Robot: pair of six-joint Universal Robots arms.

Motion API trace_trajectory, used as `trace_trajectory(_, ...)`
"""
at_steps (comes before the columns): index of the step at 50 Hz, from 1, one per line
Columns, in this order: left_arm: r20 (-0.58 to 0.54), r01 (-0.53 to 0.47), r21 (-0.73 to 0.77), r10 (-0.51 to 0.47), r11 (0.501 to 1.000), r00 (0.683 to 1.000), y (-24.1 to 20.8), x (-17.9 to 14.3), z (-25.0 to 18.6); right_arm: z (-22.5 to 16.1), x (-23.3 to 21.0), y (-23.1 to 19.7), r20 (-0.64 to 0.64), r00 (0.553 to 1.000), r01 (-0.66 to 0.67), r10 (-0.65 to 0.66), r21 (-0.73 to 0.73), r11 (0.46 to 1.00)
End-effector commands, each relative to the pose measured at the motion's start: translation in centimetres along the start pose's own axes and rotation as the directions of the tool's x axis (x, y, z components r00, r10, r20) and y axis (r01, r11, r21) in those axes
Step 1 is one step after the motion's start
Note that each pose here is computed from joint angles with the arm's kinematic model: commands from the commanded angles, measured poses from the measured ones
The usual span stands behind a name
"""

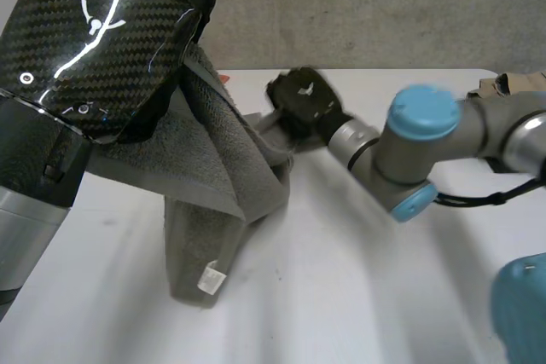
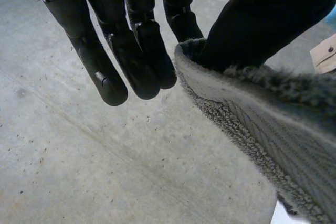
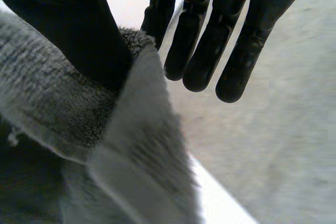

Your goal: Fold the laundry.

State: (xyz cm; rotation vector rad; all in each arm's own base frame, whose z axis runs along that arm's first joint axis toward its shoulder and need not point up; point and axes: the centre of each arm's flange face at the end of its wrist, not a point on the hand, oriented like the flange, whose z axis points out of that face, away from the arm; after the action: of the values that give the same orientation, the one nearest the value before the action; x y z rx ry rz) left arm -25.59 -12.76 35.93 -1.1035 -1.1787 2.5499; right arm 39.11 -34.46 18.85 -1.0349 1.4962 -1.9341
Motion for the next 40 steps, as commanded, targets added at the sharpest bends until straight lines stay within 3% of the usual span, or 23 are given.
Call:
trace_trajectory(1,0.028,-0.011,-0.043,0.012,0.999,1.000,1.4,-0.7,0.4,-4.5,5.6,-5.3,-0.110,0.993,0.038,-0.045,-0.067,0.997)
trace_trajectory(9,-0.008,0.007,-0.141,-0.009,0.990,1.000,5.1,0.4,0.9,-10.5,8.4,-9.2,-0.155,0.966,0.158,-0.209,-0.285,0.945)
trace_trajectory(13,-0.045,0.023,-0.208,-0.033,0.978,0.998,7.6,1.6,1.5,-13.4,9.4,-10.4,-0.164,0.942,0.200,-0.292,-0.424,0.884)
trace_trajectory(17,-0.090,0.051,-0.302,-0.082,0.952,0.993,11.0,3.4,1.9,-15.9,8.2,-11.7,-0.102,0.947,0.205,-0.305,-0.539,0.817)
trace_trajectory(25,-0.149,0.071,-0.506,-0.168,0.860,0.974,20.0,7.0,2.3,-16.9,6.7,-8.4,0.046,0.954,0.249,-0.297,-0.672,0.698)
trace_trajectory(29,-0.127,0.072,-0.499,-0.155,0.864,0.980,22.3,6.6,4.5,-15.2,7.2,-5.4,0.049,0.951,0.248,-0.305,-0.710,0.659)
trace_trajectory(32,-0.105,0.064,-0.460,-0.126,0.885,0.986,22.8,5.8,6.5,-13.7,8.0,-4.3,0.020,0.937,0.260,-0.348,-0.706,0.659)
trace_trajectory(35,-0.053,0.045,-0.379,-0.070,0.924,0.996,22.5,3.7,9.9,-11.4,9.7,-3.6,-0.053,0.901,0.292,-0.431,-0.660,0.692)
trace_trajectory(40,0.076,-0.017,-0.199,0.032,0.980,0.997,20.6,-0.6,15.0,-7.4,13.3,-6.0,-0.268,0.799,0.379,-0.539,-0.471,0.796)
